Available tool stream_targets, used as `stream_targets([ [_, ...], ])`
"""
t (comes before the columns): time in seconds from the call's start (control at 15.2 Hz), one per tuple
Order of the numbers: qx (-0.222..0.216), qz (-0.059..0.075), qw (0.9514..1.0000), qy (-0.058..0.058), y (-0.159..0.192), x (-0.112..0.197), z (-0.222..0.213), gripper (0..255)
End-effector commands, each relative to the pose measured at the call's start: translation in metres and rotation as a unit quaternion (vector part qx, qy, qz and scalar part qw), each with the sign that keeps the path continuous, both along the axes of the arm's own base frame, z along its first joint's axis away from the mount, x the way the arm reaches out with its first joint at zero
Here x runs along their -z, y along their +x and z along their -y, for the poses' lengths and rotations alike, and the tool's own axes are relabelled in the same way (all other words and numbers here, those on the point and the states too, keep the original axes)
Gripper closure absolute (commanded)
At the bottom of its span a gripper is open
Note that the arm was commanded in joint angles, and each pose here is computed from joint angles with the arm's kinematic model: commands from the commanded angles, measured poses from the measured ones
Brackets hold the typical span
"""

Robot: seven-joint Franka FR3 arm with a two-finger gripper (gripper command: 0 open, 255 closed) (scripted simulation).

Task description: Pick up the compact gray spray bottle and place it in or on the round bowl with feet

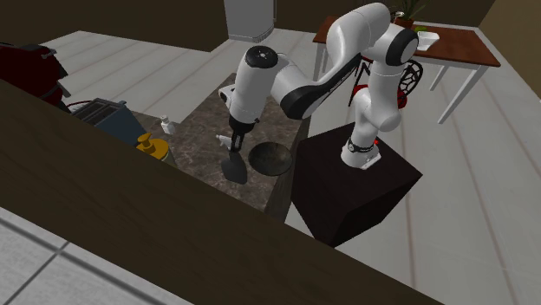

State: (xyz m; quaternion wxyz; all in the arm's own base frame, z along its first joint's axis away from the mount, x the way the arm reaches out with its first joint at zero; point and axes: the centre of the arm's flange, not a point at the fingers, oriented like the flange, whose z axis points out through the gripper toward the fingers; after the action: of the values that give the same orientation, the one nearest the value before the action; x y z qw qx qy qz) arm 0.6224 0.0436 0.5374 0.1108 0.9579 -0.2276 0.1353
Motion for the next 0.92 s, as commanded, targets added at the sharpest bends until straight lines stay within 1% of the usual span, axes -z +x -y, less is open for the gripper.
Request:
stream_targets([
  [0.0,0.0,0.0,1.0,0.0,0.0,-0.005,0.0,255],
  [0.86,0.0,0.0,1.0,0.0,0.0,-0.074,0.0,255],
])
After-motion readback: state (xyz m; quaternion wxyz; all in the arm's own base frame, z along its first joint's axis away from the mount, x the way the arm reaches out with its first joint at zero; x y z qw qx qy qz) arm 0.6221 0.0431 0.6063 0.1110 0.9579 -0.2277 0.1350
